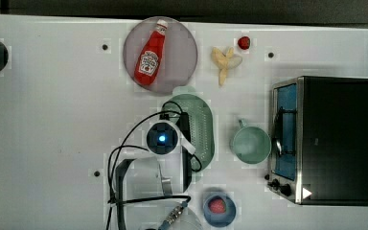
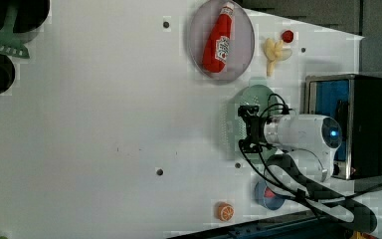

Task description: Drag strainer right to left.

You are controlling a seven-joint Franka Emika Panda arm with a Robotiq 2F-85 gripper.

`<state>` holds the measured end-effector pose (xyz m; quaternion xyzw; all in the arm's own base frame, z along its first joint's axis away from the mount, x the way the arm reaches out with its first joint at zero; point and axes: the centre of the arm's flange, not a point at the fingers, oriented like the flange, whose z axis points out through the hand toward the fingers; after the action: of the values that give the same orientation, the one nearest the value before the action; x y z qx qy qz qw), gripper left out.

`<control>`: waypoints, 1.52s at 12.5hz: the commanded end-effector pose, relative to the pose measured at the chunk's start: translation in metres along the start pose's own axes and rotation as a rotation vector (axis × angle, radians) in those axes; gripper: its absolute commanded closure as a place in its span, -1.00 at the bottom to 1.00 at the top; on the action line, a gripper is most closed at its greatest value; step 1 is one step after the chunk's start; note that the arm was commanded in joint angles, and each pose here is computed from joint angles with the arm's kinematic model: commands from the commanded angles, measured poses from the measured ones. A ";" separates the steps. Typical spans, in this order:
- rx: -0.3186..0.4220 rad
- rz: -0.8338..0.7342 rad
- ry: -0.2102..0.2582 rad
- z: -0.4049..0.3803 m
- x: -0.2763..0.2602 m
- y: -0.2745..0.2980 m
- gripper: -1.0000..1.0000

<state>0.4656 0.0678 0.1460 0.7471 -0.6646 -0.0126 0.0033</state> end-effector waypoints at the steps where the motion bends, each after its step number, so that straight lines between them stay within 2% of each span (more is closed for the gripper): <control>1: 0.024 0.092 -0.019 -0.013 -0.028 -0.009 -1.00; 10: 0.019 0.120 -0.063 -0.009 -0.130 -0.013 -1.00; 13: 0.007 0.085 -0.065 -0.007 -0.155 -0.018 -1.00; 19: -0.012 0.126 -0.069 -0.008 -0.205 -0.032 -1.00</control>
<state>0.4718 0.2508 0.1572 0.7141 -0.6990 -0.0382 -0.0033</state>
